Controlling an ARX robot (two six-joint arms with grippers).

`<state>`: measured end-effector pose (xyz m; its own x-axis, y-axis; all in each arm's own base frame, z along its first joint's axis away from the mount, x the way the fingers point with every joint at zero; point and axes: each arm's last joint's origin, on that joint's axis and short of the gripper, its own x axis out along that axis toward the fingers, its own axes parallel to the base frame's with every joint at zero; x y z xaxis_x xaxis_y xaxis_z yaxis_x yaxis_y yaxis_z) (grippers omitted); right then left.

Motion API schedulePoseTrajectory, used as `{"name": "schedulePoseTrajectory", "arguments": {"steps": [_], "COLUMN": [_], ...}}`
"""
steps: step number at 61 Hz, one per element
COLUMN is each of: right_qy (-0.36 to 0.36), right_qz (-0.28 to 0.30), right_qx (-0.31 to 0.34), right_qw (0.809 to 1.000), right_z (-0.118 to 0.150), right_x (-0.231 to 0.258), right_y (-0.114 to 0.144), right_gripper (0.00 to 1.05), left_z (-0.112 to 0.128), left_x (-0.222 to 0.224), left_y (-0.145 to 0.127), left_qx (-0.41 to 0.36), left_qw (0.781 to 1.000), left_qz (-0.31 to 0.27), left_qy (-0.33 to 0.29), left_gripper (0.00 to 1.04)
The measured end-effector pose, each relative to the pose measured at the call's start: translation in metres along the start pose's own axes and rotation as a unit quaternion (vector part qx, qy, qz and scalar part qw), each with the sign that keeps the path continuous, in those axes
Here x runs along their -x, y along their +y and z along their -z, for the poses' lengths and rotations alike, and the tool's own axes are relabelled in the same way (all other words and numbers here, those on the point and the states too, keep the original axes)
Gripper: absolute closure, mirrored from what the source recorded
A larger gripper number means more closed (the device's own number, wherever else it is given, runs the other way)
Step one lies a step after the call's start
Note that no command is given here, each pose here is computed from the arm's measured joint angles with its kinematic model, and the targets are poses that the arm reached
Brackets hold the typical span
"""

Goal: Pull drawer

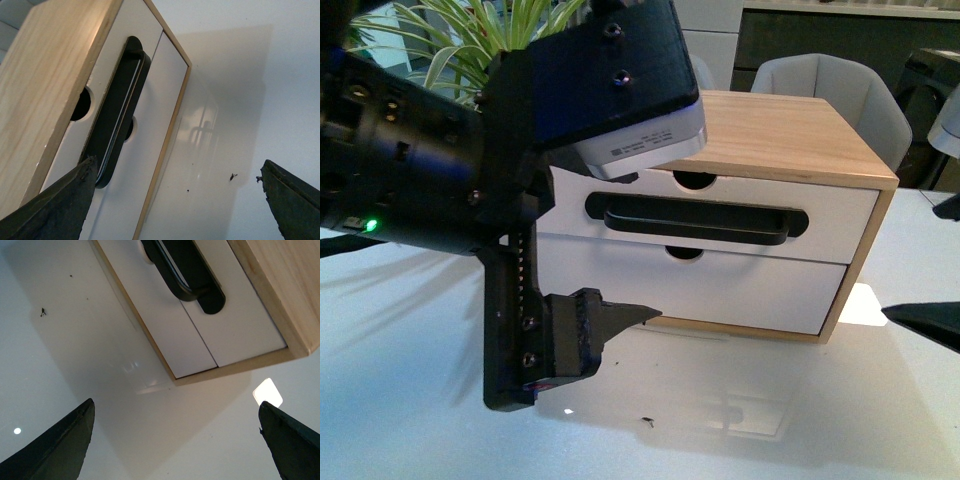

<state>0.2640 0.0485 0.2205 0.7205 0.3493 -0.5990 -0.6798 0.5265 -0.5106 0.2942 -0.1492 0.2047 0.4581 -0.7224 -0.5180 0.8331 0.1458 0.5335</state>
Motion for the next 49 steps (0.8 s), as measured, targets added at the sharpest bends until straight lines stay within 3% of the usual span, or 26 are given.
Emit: {"name": "schedulePoseTrajectory", "arguments": {"steps": [28, 49], "right_qy": [-0.029, -0.040], "right_qz": [-0.055, -0.078], "right_qx": [0.052, 0.064], "right_qw": [0.997, 0.994], "right_z": [-0.018, -0.027], "right_x": [-0.028, -0.056], "right_y": [-0.005, -0.009], "right_gripper": [0.09, 0.09], "left_z": [0.002, 0.024], "left_x": [-0.046, -0.060], "left_y": [0.029, 0.048], "left_qx": [-0.010, -0.006], "left_qw": [0.998, 0.995], "left_qz": [0.037, 0.032], "left_qy": [0.053, 0.091], "left_gripper": [0.07, 0.07]}}
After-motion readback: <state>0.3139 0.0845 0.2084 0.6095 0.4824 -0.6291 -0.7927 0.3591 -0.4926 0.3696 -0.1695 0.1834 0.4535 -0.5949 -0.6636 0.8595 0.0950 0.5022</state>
